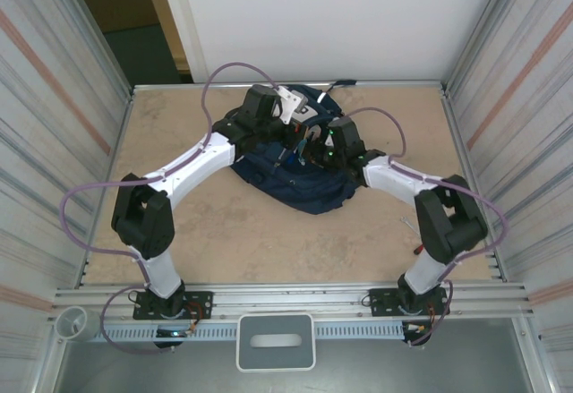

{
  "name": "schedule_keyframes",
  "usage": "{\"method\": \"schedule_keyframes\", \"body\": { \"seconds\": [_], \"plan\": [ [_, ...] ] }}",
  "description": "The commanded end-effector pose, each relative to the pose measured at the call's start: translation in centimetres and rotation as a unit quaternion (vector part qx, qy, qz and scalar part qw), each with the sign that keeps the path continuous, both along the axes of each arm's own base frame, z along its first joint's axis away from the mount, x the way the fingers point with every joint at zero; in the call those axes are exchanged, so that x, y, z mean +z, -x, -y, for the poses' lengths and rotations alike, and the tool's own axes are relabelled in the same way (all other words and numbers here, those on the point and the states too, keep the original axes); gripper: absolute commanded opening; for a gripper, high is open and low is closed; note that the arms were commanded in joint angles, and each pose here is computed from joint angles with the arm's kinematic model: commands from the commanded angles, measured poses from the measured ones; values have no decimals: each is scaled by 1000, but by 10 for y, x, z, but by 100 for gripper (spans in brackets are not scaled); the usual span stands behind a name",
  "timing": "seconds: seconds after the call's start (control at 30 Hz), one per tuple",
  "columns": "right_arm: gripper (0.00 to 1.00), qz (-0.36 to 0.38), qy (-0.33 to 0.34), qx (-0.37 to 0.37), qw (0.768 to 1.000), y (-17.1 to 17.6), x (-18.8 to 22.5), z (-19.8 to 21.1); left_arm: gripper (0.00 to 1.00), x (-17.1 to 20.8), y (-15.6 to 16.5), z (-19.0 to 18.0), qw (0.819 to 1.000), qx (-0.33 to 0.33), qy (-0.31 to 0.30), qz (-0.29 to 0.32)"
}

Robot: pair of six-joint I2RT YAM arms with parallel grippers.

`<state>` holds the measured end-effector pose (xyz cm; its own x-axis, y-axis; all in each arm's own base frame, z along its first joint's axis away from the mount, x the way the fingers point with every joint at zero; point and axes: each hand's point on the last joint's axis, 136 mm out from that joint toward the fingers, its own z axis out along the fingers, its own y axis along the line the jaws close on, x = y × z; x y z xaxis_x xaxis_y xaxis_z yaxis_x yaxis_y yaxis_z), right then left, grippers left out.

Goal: Pack books, pencil case, and school supplies into a backpack

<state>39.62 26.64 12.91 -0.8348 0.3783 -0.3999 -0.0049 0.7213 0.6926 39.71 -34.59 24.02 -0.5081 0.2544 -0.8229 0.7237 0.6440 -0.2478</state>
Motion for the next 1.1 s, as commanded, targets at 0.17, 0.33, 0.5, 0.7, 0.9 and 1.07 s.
{"method": "schedule_keyframes", "body": {
  "seconds": [0.17, 0.33, 0.5, 0.7, 0.9, 1.07],
  "plan": [
    [25, 70, 27, 41, 996, 10, 46, 13, 0, 44, 5, -5, 997, 20, 51, 53],
    [35, 82, 76, -19, 994, 50, 52, 91, 2, 13, 15, 6, 998, 11, 46, 35],
    [49, 101, 141, -113, 978, 73, 65, 168, 33, -42, 46, 33, 997, -56, -44, 16],
    [59, 130, 98, -54, 985, 70, 74, 129, 75, -22, 79, 19, 986, -116, -73, 93],
    [52, 117, 163, 26, 979, 58, 50, 64, 80, -30, 17, -70, 996, 80, 21, -18],
    [42, 59, 181, 23, 981, 49, 3, 57, 76, -69, -11, -94, 985, 115, 28, -127]
  ]
}}
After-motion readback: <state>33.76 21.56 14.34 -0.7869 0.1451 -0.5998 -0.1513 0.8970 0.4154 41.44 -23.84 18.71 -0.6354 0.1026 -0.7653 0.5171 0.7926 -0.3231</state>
